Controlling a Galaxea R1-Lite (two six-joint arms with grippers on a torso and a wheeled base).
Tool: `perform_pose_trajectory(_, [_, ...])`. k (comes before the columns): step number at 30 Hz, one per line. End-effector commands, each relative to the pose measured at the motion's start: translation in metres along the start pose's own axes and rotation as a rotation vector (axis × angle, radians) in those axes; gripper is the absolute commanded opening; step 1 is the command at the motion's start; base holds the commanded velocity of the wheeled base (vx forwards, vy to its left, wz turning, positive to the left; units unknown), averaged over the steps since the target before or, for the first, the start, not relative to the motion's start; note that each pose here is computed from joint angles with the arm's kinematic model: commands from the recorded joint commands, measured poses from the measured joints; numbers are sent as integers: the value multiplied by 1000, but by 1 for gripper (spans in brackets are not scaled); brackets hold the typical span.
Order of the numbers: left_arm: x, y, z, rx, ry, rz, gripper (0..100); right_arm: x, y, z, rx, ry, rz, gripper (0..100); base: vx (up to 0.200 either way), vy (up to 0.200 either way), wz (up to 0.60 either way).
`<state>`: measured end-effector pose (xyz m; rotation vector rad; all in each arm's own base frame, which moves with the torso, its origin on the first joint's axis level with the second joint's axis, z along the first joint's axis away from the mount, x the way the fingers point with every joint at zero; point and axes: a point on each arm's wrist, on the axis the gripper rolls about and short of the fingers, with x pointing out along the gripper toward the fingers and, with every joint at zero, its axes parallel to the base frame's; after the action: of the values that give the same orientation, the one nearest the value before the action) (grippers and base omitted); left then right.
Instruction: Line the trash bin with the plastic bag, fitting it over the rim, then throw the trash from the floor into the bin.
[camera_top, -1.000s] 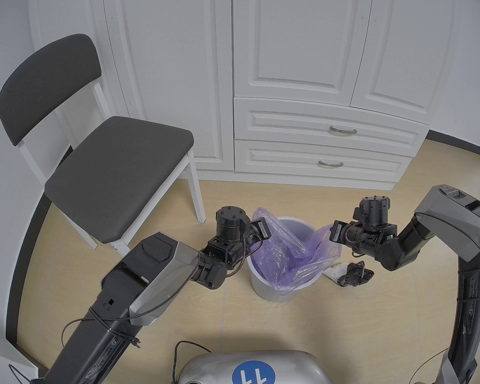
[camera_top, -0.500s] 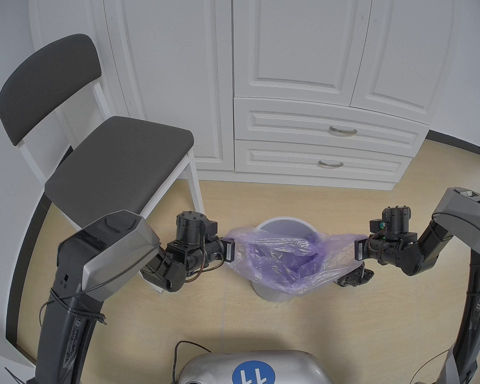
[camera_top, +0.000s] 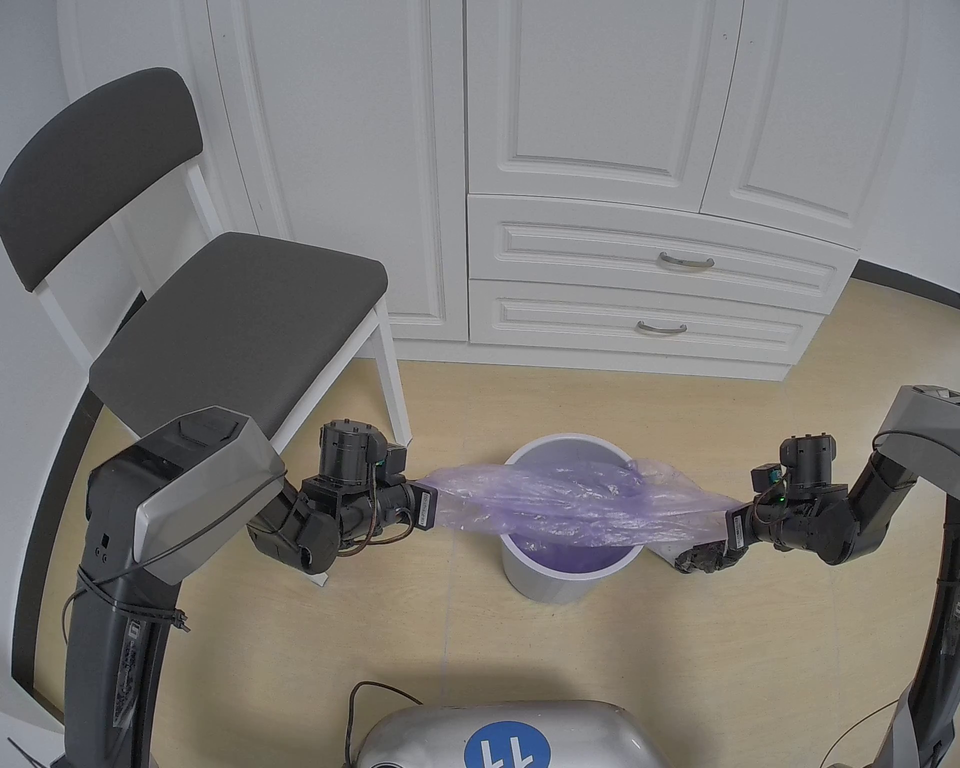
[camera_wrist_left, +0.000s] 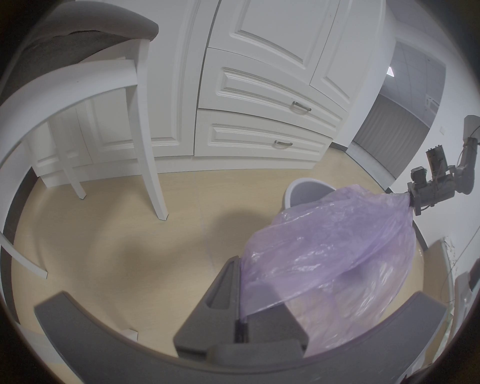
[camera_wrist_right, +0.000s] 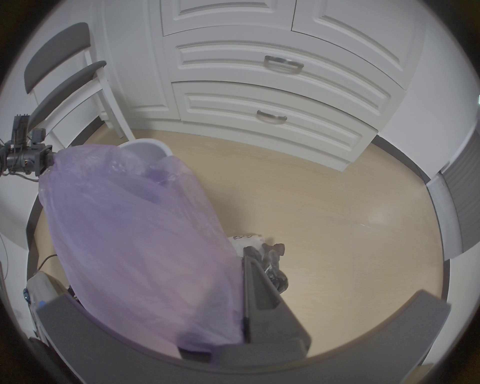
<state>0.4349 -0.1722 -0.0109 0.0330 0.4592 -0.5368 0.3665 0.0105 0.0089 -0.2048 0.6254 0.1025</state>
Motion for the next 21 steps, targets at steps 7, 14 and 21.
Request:
perform_pose_trajectory(7, [-3,-6,-20,-13,122,-86,0,0,12,-27,-115,106,48,0,0,0,0])
perform_pose_trajectory(14, [5,-12,-32,23,151,-97,0,9,26,-38,-149,144,83,0,0,0,0])
perform_pose_trajectory(21, [37,-12,-44,35,127,13,0,32,32,-40,-110,131,76,0,0,0,0])
